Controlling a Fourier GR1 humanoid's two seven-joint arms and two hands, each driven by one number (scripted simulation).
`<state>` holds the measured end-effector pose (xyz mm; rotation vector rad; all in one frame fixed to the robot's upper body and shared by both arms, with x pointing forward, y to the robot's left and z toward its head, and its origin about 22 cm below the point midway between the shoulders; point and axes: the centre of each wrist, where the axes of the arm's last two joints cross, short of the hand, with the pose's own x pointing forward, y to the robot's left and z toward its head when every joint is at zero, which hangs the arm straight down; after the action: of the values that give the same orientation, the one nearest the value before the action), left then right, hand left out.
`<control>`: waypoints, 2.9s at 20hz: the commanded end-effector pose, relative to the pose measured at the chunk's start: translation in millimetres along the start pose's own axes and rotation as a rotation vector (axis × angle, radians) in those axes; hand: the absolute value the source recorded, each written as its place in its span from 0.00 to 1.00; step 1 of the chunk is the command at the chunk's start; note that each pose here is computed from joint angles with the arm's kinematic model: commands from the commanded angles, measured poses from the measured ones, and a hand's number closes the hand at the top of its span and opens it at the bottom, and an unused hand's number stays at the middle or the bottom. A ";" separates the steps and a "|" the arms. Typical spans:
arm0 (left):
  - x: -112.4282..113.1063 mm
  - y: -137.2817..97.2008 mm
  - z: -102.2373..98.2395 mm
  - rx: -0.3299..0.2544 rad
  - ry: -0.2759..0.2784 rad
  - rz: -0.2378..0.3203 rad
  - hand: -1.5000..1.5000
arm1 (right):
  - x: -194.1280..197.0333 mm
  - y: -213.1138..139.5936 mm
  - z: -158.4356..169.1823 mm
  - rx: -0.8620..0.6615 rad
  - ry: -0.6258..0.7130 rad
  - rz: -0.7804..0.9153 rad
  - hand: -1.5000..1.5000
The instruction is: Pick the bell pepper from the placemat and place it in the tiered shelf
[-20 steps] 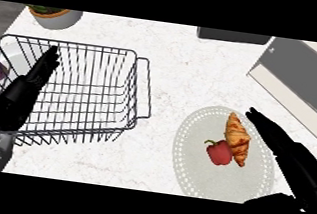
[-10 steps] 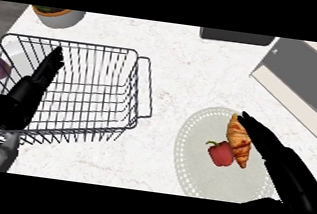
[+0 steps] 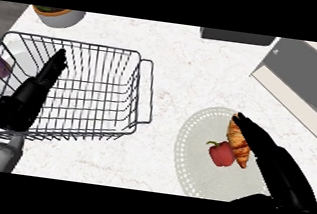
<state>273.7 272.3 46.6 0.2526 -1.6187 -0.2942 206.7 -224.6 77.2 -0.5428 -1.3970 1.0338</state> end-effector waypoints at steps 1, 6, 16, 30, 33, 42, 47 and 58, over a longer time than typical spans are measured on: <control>0.8 -31.1 -10.8 -0.074 0.040 0.086 0.50 | -1.9 15.7 -6.6 0.007 0.013 0.019 0.00; 0.6 -52.6 -7.0 -0.068 0.027 0.106 0.50 | 2.8 23.8 -12.7 0.017 0.048 0.051 0.00; -5.9 -58.1 -15.4 -0.076 0.022 0.116 0.50 | -13.2 38.2 -36.1 0.013 0.061 0.079 0.00; -22.4 -62.4 4.4 -0.069 0.019 0.107 0.50 | -41.6 70.3 -48.6 0.061 0.060 0.070 0.00; -13.5 -53.7 -7.9 -0.067 0.040 0.108 0.50 | -36.3 60.7 -47.0 0.075 0.067 0.076 0.00; -9.2 -52.6 -1.9 -0.056 0.050 0.116 0.50 | -64.7 93.3 -26.6 0.095 0.000 0.234 1.00; -1.0 -48.1 -0.2 -0.068 0.035 0.111 0.50 | -49.0 82.2 -37.0 0.030 -0.022 0.179 1.00; -3.9 -60.9 -8.6 -0.095 0.015 0.115 0.50 | -8.0 44.1 -109.7 -0.385 0.774 -0.171 1.00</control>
<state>283.2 231.0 30.4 0.1233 -1.6208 -0.2706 277.3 -189.4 3.1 -0.9026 -1.0537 0.6091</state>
